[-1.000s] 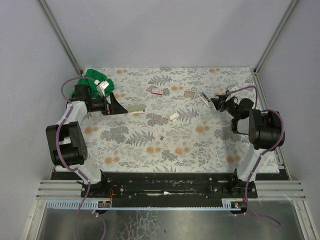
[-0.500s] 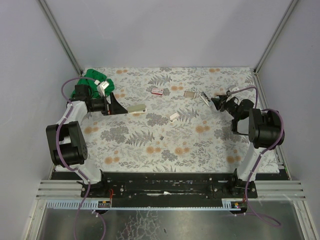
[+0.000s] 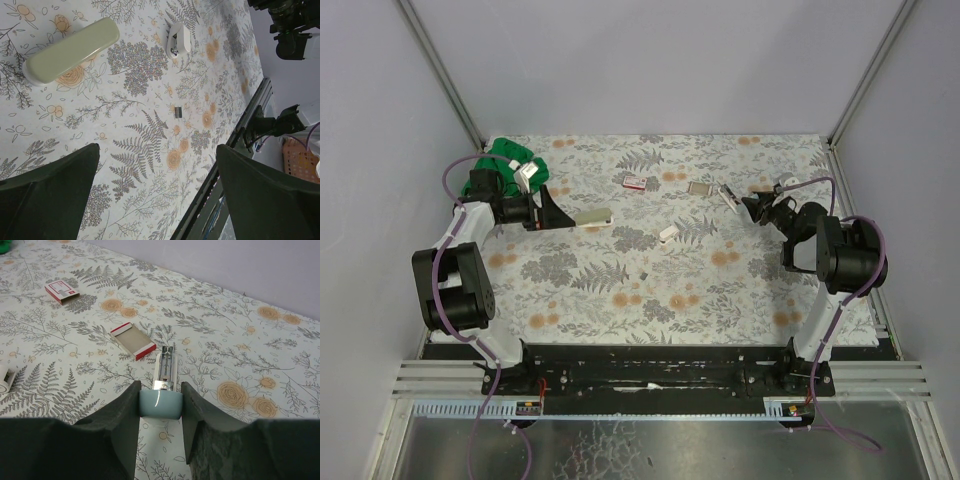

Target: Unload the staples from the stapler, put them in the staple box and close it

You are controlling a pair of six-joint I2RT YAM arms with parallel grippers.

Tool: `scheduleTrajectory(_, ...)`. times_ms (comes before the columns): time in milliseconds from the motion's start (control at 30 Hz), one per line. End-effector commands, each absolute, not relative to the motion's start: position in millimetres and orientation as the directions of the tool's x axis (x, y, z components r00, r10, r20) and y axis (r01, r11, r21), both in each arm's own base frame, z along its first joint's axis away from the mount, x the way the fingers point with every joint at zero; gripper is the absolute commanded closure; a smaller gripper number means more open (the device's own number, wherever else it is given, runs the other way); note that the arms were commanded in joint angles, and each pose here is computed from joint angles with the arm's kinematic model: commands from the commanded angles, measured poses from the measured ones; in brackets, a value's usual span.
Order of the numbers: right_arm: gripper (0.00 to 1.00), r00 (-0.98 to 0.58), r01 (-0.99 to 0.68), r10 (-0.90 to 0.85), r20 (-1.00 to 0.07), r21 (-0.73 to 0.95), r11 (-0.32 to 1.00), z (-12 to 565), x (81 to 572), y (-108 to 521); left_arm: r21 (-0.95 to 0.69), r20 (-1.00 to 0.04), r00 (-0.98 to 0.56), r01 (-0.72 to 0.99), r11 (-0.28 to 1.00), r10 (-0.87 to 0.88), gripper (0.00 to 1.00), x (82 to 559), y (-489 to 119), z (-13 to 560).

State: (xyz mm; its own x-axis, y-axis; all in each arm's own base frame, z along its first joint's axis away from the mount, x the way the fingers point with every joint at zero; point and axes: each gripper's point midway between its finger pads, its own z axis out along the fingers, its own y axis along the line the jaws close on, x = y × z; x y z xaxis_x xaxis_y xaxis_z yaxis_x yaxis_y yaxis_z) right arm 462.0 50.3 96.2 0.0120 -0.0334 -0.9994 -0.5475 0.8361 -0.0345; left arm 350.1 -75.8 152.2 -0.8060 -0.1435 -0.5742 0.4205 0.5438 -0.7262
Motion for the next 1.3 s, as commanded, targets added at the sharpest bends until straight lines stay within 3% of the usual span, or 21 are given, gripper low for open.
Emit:
scheduleTrajectory(0,0.91,0.129,-0.542,-0.049,-0.990,-0.112,0.833,121.9,465.7,48.0,-0.726,-0.589,-0.795,0.443,0.526,-0.144,0.00,351.0,-74.5,150.9)
scheduleTrajectory(1267,0.73,0.105,-0.570,-0.059,-0.993,-0.109,0.815,114.5,462.6,52.1,-0.735,-0.586,-0.796,0.442,0.514,-0.153,0.00,351.1,-73.3,151.6)
